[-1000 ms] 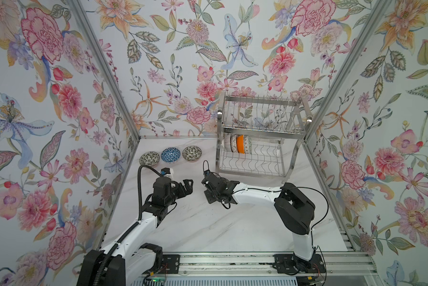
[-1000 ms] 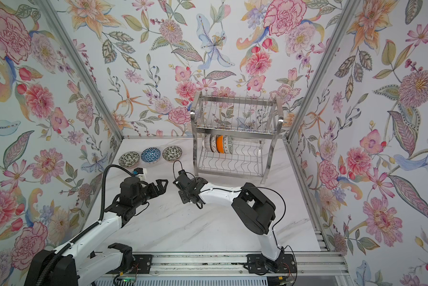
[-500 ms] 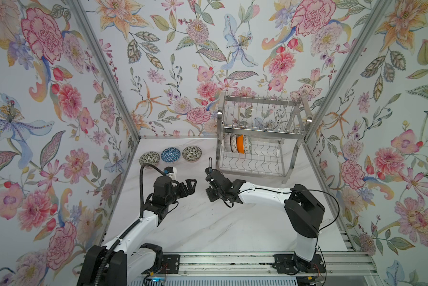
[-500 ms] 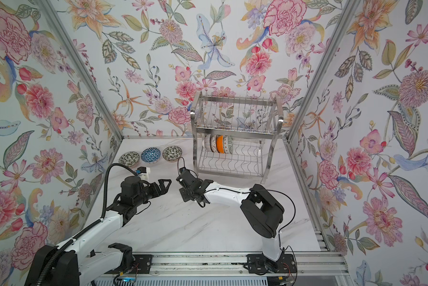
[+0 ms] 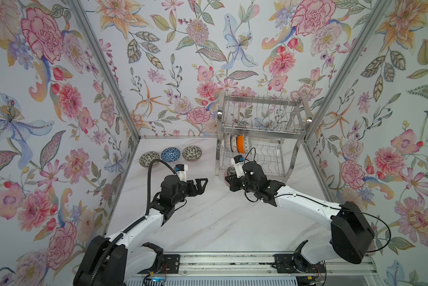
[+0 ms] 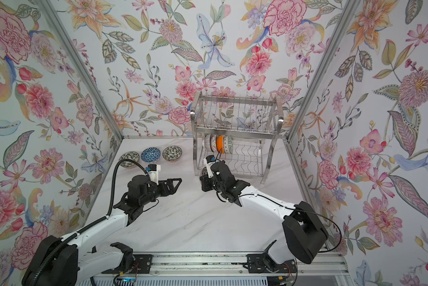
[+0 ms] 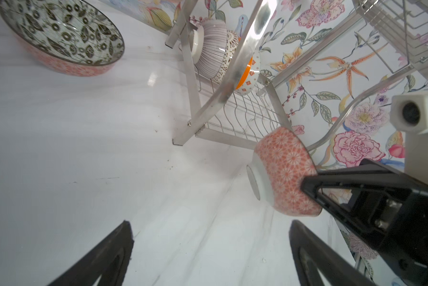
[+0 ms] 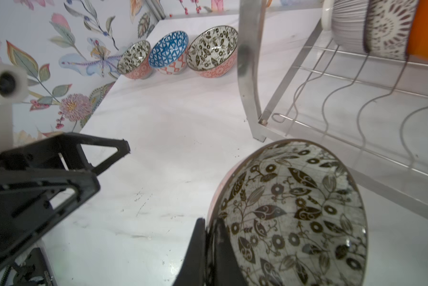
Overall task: Load the bowls into the dish rack
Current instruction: 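Lift the leaf bowl with the right gripper up toward the rack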
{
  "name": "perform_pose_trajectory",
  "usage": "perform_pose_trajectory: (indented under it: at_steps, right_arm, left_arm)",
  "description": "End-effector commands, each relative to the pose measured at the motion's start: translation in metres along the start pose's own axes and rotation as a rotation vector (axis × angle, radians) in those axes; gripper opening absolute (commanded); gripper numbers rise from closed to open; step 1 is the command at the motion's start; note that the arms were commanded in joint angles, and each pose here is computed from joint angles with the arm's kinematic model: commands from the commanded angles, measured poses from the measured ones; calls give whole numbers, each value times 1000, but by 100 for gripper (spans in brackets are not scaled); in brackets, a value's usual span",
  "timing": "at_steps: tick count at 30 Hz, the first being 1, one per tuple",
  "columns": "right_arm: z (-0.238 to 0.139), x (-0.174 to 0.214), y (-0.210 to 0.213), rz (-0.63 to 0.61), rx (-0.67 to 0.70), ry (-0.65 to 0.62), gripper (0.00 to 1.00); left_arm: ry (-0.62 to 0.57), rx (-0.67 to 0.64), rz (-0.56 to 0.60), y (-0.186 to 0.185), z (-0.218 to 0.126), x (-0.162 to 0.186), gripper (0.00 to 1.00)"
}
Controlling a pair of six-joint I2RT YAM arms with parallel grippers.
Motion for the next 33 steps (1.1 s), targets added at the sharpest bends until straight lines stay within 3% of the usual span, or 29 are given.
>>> perform_pose_trajectory:
  at_steps: [1, 17, 33]
  right_arm:
    - [-20, -26, -2, 28, -83, -147, 0]
    - [-52, -51, -91, 199, 12, -360, 0]
    - [-30, -84, -153, 298, -8, -495, 0]
  left_arm:
    - [-17, 57, 73, -27, 15, -12, 99]
    - [87, 179, 157, -90, 99, 2, 99]
    - [110, 207, 234, -116, 173, -14, 99]
Point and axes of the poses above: each gripper's point midway between its finger pads, its own z axis out along the fingers, its own y axis along the line the jaws close on, x = y × z, the point moved 10 cm from there along -z, back along the fingers
